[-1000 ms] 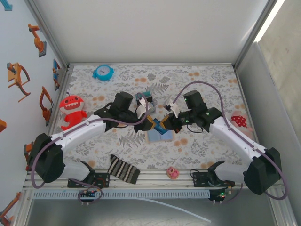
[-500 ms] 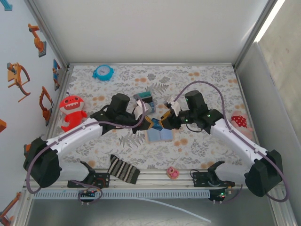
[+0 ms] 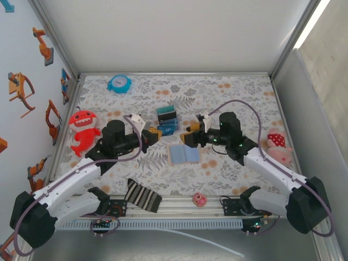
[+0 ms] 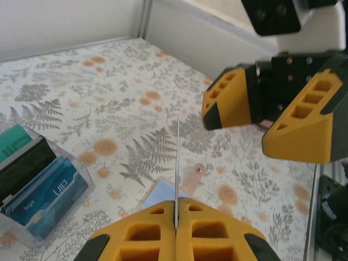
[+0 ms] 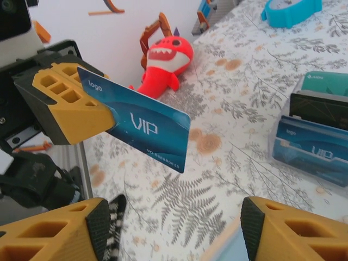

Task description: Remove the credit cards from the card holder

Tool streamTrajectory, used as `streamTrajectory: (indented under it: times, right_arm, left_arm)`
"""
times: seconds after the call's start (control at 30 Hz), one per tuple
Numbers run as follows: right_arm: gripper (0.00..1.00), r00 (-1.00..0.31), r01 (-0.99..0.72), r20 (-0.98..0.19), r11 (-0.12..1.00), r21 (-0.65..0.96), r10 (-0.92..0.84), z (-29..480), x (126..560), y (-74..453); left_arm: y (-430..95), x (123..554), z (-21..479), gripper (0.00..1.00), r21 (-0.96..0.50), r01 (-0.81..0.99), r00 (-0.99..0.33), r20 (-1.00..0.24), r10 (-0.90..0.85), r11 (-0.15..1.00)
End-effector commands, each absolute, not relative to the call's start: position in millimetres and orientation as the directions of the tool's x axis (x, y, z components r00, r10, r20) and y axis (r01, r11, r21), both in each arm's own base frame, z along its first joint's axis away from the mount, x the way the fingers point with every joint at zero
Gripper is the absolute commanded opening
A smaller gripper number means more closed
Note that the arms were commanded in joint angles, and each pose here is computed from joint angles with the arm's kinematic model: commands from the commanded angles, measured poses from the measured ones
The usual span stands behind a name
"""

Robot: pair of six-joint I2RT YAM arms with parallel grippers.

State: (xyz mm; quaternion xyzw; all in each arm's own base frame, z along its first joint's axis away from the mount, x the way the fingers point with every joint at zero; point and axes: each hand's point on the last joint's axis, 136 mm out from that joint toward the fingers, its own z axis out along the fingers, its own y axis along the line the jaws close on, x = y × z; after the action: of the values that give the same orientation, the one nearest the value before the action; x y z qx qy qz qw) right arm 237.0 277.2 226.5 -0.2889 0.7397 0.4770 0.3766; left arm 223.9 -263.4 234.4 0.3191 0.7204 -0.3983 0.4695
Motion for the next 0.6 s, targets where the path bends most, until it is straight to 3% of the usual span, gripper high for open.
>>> streamTrajectory:
  times: [0.0, 0.37, 0.57]
  right_arm:
    - [0.64, -0.516, -0.819, -0.854, 0.256, 0.514, 0.063, 263, 239, 290]
    - [0.61, -0.512, -0.837, -0.855, 0.174, 0.518, 0.082, 277, 242, 302]
    - [0.52, -0.509, -0.842, -0.857, 0.157, 0.516, 0.083, 281, 241, 303]
  left_arm:
    - [-262, 227, 271, 0.0, -0.327, 0.825, -0.336, -0.94, -0.067, 0.461]
    - [-272, 220, 288, 0.0, -0.393, 0.847, -0.369, -0.919, -0.137, 0.358]
    - [-284, 212, 288, 0.0, -0.41, 0.868, -0.398, -0.912, -0.103, 0.278]
